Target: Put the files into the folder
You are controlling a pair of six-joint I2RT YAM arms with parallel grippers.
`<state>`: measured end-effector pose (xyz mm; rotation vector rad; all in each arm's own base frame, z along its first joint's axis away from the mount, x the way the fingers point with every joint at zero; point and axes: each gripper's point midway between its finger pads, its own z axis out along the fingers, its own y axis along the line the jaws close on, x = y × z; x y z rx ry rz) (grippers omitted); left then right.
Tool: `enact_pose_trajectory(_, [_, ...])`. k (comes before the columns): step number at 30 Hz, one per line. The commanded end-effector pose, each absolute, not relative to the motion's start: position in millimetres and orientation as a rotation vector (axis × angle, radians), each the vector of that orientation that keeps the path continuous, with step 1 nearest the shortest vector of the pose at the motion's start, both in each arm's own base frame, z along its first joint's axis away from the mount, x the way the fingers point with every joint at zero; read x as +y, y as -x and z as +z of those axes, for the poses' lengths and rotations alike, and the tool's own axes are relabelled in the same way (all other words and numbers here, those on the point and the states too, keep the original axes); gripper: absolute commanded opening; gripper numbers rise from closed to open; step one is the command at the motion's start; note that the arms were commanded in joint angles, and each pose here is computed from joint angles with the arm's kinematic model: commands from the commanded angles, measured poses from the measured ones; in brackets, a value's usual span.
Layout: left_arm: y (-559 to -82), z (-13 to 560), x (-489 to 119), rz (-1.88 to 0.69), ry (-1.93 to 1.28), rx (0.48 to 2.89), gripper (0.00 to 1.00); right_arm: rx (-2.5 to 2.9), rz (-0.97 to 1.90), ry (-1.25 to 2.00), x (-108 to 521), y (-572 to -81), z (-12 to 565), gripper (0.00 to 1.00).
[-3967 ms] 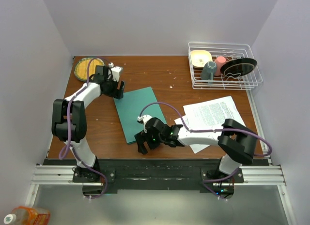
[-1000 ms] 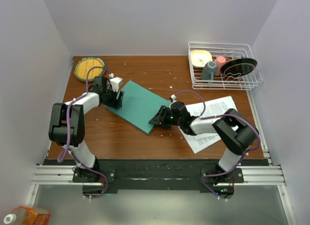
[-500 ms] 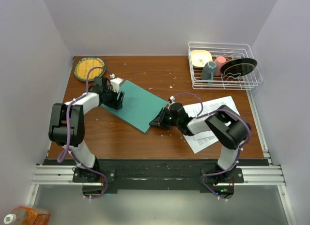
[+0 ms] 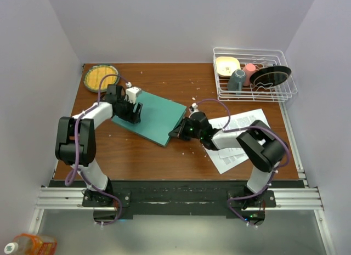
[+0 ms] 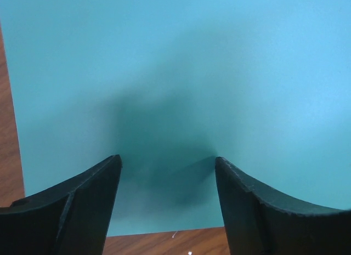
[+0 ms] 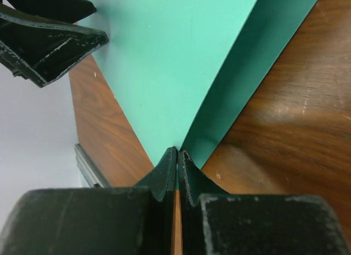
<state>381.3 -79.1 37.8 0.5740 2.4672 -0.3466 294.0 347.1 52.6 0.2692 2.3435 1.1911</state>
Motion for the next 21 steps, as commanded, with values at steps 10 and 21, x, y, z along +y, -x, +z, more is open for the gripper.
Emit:
enact_pose_trajectory(10, [-441.1, 299.6, -77.9, -0.314, -0.397, 2.063, 1.0, 1.99, 0.664, -0.011, 281.6, -321.0, 172.9, 0.0])
enact_pose_trajectory(21, [-442.5, 343.7, -55.7, -0.24, -0.287, 2.025, 1.0, 1.742, -0.068, 0.432, 302.7, -261.3, 199.0, 0.0])
